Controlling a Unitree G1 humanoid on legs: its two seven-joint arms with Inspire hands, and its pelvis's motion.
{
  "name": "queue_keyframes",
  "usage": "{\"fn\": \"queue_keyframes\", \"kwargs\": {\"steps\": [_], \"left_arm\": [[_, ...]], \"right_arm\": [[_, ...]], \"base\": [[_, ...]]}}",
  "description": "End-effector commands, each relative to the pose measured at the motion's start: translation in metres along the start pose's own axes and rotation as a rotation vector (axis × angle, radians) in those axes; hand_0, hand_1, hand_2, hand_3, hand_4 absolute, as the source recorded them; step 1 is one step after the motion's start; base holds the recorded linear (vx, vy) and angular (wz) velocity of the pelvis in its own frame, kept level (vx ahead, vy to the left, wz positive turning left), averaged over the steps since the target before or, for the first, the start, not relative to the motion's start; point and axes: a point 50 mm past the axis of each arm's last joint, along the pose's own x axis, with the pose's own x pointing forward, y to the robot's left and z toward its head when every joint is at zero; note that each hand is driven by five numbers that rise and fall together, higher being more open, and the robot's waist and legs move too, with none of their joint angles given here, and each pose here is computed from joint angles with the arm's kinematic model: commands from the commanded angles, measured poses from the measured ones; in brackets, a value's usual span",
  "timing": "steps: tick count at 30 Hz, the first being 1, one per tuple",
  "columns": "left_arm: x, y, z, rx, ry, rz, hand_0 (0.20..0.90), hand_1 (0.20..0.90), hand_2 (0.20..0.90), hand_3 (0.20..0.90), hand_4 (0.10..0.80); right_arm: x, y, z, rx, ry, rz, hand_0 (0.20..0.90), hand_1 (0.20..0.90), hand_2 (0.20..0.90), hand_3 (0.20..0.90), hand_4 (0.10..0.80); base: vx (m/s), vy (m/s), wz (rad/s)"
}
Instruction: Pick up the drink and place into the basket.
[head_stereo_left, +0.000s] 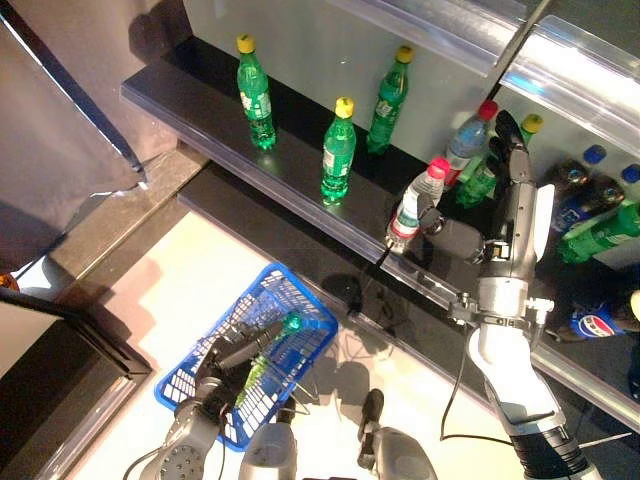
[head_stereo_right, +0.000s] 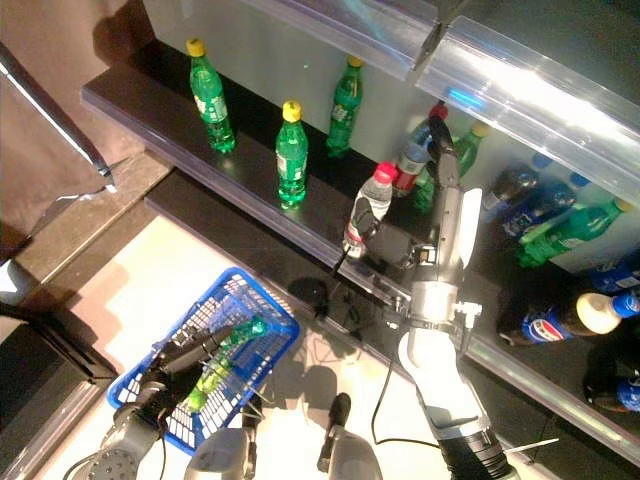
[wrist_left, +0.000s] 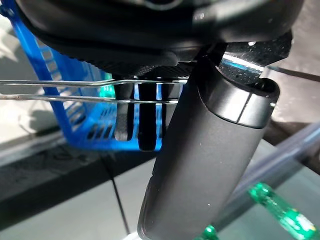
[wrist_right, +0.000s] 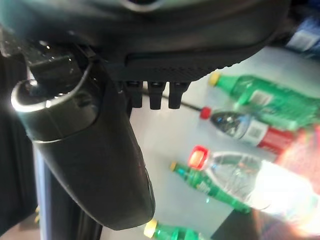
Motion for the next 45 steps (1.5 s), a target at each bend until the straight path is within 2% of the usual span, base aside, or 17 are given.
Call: {"fn": "queue_keyframes", "kwargs": {"steps": [1,7,20,29,34,40,45], "left_arm": [[-0.010,-0.062,0.064,-0.045,-0.406,-0.340,0.300,0.300,0.300,0.200,0.100],[-0.006,-0.067,0.070,-0.061,-0.439,-0.332,0.300,0.300,0.300,0.200,0.100],[0.001,-0.080,0.073,-0.050,-0.463,-0.382,0.300,0.300,0.300,0.200,0.100],[0.004,-0.093,0.083,-0.053,-0.497,-0.430,0.300,0.300,0.300,0.200,0.100],[0.003,-0.097,0.085,-0.054,-0.514,-0.442,0.300,0.300,0.300,0.200,0.100],[0.003,-0.099,0.087,-0.052,-0.531,-0.444,0.300,0.300,0.300,0.200,0.100],[0.005,-0.103,0.088,-0.053,-0.526,-0.446,0.300,0.300,0.300,0.200,0.100]], "right_arm": [[0.003,0.002,0.009,0.080,-0.087,0.002,0.900,0.900,0.900,0.900,0.800],[0.017,0.001,0.010,0.127,-0.072,-0.072,0.900,0.900,0.900,0.900,0.800],[0.041,0.016,0.016,0.226,-0.074,-0.107,0.900,0.900,0.900,0.900,0.800],[0.065,0.026,0.034,0.254,-0.140,-0.075,0.900,0.900,0.900,0.900,0.800],[0.066,0.030,0.035,0.258,-0.139,-0.062,0.900,0.900,0.900,0.900,0.800],[0.069,0.026,0.032,0.260,-0.127,-0.133,0.900,0.900,0.900,0.900,0.800],[0.083,0.022,0.034,0.248,-0.126,-0.181,0.900,0.900,0.900,0.900,0.800]], "base": [[-0.062,-0.086,-0.02],[-0.099,-0.120,-0.06],[-0.040,-0.018,0.01],[-0.067,0.037,0.02],[-0.015,0.008,0.05],[0.000,-0.003,0.01],[0.006,0.000,0.01]]}}
